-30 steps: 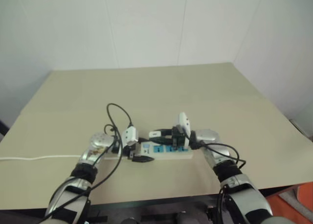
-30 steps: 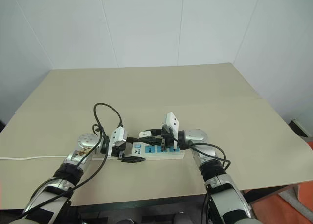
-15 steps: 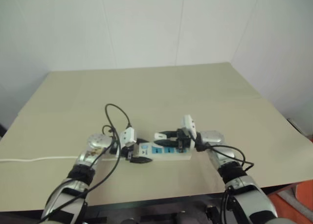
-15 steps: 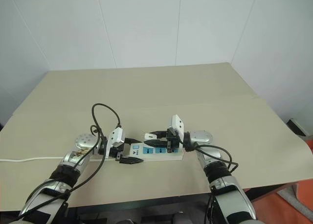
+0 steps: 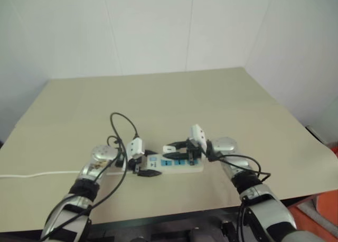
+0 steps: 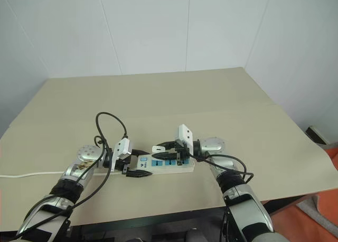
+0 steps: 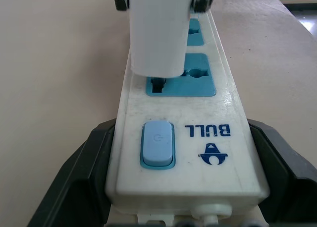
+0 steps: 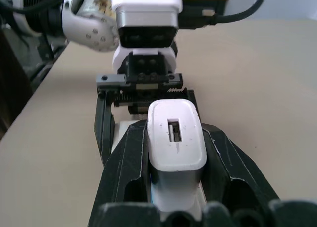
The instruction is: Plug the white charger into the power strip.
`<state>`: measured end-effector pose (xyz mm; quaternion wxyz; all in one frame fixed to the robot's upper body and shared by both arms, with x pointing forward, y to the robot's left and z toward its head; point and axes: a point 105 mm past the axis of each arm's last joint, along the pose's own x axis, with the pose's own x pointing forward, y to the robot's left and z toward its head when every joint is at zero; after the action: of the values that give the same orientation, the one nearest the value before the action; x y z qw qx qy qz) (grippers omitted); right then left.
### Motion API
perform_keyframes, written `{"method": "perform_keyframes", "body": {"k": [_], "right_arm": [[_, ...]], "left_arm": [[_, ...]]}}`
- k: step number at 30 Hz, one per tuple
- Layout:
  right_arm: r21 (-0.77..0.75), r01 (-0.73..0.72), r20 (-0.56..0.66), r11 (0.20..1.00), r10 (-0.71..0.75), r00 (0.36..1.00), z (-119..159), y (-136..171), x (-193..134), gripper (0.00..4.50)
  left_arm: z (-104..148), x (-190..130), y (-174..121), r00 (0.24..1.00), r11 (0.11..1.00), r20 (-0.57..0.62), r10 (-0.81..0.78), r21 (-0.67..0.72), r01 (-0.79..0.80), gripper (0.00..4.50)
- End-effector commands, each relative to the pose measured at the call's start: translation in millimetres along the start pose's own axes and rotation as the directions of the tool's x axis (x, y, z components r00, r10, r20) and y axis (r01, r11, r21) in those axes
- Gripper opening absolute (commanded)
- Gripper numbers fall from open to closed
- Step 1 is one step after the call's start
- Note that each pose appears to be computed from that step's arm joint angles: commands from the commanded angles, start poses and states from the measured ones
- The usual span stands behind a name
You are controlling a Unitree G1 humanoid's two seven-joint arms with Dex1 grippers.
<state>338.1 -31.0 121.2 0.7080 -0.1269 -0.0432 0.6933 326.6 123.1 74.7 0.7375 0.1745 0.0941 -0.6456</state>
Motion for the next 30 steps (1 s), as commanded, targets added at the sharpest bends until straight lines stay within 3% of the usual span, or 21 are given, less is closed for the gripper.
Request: {"method": "perform_keyframes", "body": {"k": [1, 15, 30], "right_arm": [[0.016, -0.051, -0.057, 0.999, 0.052, 0.997, -12, 7, 5, 1.16], [0.085, -0.055, -0.12, 0.995, 0.065, 0.991, -25, 2, 13, 1.16], [0.046, -0.119, -0.187, 0.992, 0.126, 0.974, -24, 16, 54, 1.16]], "left_arm": [[-31, -17, -7, 0.992, 0.997, -0.125, 0.005, -0.081, -0.015, 3.3], [-33, -17, -11, 0.993, 0.996, -0.121, 0.011, -0.09, -0.022, 3.3], [-31, -9, -12, 0.994, 0.995, -0.107, 0.002, -0.095, -0.012, 3.3]]}}
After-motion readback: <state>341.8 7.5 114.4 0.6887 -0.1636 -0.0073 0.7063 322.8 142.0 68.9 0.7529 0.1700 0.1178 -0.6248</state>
